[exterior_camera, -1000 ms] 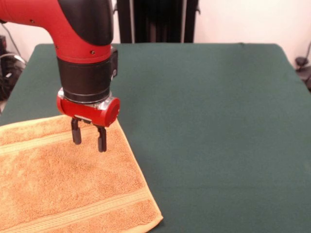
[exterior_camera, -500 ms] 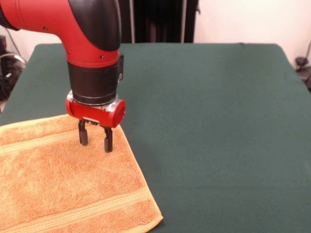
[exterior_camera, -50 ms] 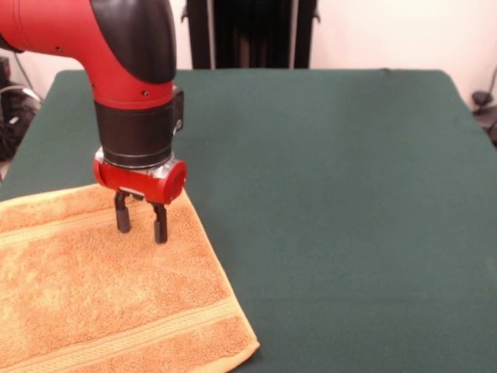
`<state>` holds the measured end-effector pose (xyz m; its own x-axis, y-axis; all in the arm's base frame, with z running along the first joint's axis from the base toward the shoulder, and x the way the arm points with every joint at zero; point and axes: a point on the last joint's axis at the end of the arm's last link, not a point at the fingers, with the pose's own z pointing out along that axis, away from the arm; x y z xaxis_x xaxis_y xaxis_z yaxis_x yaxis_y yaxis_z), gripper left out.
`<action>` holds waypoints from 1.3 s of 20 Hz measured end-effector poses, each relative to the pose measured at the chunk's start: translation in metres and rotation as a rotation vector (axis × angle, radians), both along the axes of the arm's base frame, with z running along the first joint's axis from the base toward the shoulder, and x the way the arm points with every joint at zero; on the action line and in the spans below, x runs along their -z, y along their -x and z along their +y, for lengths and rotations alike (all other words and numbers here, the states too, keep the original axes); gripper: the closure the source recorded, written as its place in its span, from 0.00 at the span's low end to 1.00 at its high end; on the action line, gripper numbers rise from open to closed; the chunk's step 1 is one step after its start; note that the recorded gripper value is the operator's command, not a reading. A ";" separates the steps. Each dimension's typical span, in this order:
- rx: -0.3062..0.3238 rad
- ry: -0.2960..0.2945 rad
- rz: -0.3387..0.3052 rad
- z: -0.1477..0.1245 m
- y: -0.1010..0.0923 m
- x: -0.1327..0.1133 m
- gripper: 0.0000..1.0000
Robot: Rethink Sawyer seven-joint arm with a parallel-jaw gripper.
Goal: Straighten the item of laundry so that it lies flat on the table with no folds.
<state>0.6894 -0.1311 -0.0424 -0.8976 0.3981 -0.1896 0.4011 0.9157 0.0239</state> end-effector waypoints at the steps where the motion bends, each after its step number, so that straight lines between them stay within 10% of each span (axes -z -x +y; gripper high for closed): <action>1: 0.000 -0.001 0.000 0.000 0.000 0.000 0.00; 26: 0.002 -0.013 -0.005 0.002 0.000 0.000 0.00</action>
<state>0.6899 -0.1289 -0.0420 -0.8958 0.4022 -0.1890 0.4027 0.9146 0.0377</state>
